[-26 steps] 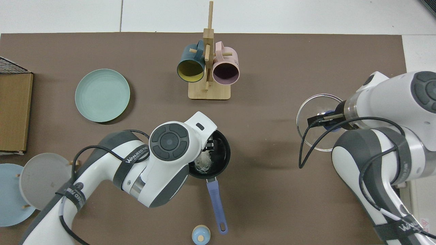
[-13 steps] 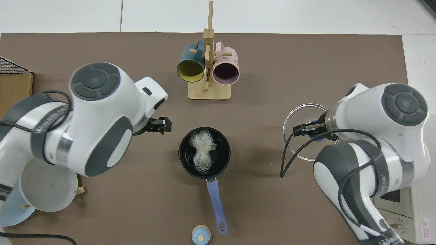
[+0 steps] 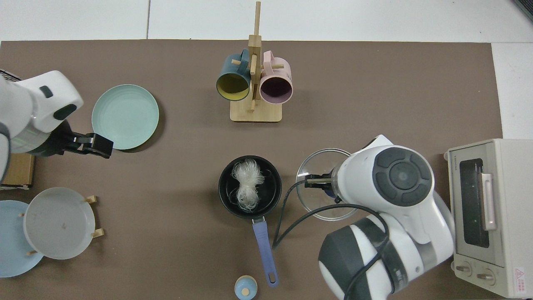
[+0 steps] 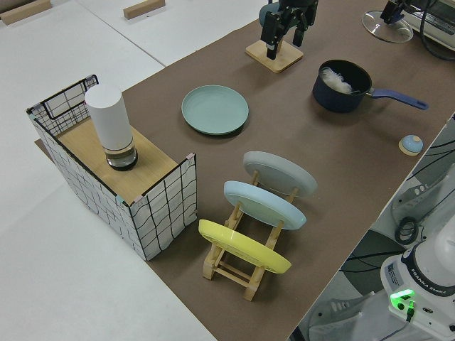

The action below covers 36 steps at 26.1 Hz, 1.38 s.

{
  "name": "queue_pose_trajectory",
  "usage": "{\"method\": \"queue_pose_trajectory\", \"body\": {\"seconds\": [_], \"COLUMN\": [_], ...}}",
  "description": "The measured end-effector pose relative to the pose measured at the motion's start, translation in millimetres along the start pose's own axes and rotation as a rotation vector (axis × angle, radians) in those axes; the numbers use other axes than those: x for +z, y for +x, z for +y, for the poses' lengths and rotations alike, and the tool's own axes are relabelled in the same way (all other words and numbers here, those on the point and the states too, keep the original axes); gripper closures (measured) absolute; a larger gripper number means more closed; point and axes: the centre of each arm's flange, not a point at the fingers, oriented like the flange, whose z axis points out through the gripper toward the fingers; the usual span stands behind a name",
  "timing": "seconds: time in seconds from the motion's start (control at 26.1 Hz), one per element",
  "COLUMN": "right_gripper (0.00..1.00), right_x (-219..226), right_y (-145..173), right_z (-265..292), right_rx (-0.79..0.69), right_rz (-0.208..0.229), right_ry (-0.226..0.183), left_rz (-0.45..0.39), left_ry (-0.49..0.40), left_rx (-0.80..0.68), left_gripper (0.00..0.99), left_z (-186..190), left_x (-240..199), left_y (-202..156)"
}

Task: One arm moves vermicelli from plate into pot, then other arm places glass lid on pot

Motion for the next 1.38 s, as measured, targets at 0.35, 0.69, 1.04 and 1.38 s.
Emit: {"method": "queue_pose_trajectory", "body": {"seconds": [0.35,0.69,1.04,1.38], "right_gripper": [0.56,0.56,0.56,0.56], "right_x": [-9.2,2.6,22.3,42.6], "right_y": [-35.4,-31.3,-7.4,3.3], "right_z": [-76.2,-143.7,-194.7,-195.9], "right_rx": [0.112,0.182,0.194,0.195], "right_rz": [0.025,0.039,0.021,0.002], "right_ry": [0.032,0.018,0.018,0.005], "left_rz": [0.003,-0.013,0.004,0.027], "left_ry": [-0.097,-0.063,-0.053,-0.05], "left_rx": [-0.019,0.0,-0.009,-0.01], "left_gripper": [0.0,0.0,0.0,0.0], "left_z": [-55.8,-44.7,-41.0,-41.4], "left_x": [-3.4,-3.0,-5.3,-7.4], "left_y": [-11.8,-11.8,-9.4,-7.1]}}
